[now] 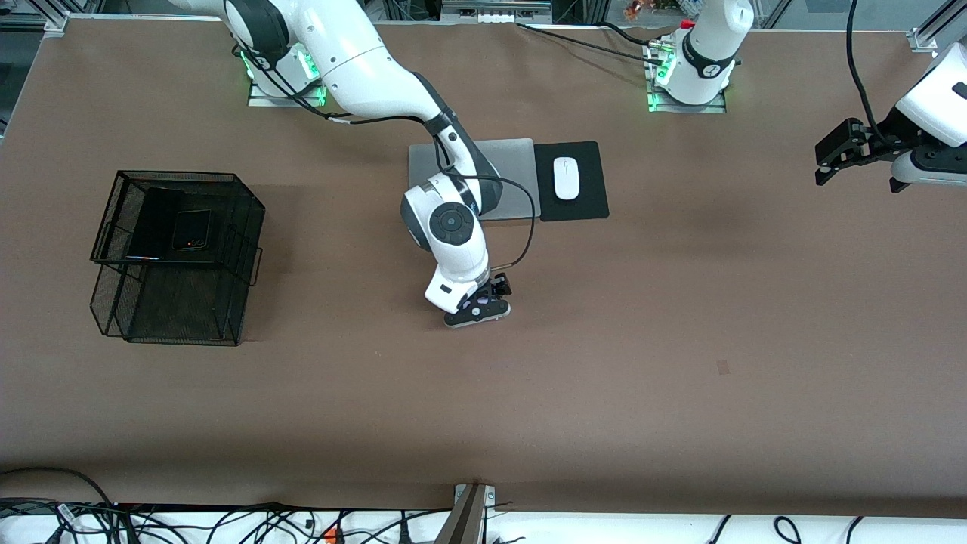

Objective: Place phones with both arms
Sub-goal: 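Carry the white phone with the right gripper to the mesh basket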

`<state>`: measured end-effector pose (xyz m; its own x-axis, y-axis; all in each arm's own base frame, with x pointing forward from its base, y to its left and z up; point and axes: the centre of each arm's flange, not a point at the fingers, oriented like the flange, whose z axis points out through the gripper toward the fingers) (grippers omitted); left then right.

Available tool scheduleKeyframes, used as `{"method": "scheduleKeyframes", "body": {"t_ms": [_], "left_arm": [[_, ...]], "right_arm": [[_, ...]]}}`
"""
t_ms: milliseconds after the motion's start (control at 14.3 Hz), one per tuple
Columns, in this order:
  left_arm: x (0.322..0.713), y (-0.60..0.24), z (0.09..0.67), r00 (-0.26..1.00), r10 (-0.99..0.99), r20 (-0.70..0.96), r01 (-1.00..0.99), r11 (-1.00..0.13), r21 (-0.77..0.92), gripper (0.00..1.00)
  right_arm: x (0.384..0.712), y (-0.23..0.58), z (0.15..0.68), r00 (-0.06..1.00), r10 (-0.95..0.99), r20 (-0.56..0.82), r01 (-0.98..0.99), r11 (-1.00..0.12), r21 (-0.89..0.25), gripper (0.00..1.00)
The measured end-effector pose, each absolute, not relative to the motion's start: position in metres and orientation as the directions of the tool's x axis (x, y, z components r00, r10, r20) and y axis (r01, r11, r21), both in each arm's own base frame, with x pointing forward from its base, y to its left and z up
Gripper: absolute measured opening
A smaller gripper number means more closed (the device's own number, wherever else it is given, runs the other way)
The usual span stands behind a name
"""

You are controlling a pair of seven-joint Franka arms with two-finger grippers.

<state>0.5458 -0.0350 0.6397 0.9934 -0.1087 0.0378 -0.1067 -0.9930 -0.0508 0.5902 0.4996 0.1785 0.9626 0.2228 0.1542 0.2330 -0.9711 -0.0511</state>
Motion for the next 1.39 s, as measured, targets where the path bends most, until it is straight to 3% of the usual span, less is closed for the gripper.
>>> {"method": "scheduleKeyframes", "body": {"t_ms": [697, 836, 906, 1185, 1394], "left_arm": [[0.547, -0.036, 0.637, 0.993, -0.109, 0.034, -0.107, -0.993, -0.051, 1.00], [0.547, -0.036, 0.637, 0.993, -0.109, 0.033, -0.108, -0.993, -0.051, 1.00], [0.547, -0.036, 0.637, 0.993, -0.109, 0.032, -0.108, -0.993, -0.051, 1.00], [0.549, -0.036, 0.633, 0.994, -0.110, 0.026, -0.108, -0.993, -0.050, 1.00], [0.550, -0.037, 0.633, 0.994, -0.110, 0.025, -0.109, -0.993, -0.050, 1.00]], "right_arm": [[0.588, 0.498, 0.168, 0.964, 0.222, 0.144, 0.230, -0.972, -0.045, 1.00], [0.589, 0.498, 0.168, 0.964, 0.221, 0.148, 0.230, -0.972, -0.046, 0.95], [0.590, 0.498, 0.170, 0.964, 0.219, 0.152, 0.229, -0.972, -0.046, 0.86], [0.591, 0.498, 0.174, 0.963, 0.218, 0.161, 0.228, -0.972, -0.050, 0.85], [0.614, 0.476, 0.203, 0.968, 0.189, 0.163, 0.195, -0.981, -0.021, 0.85]]}}
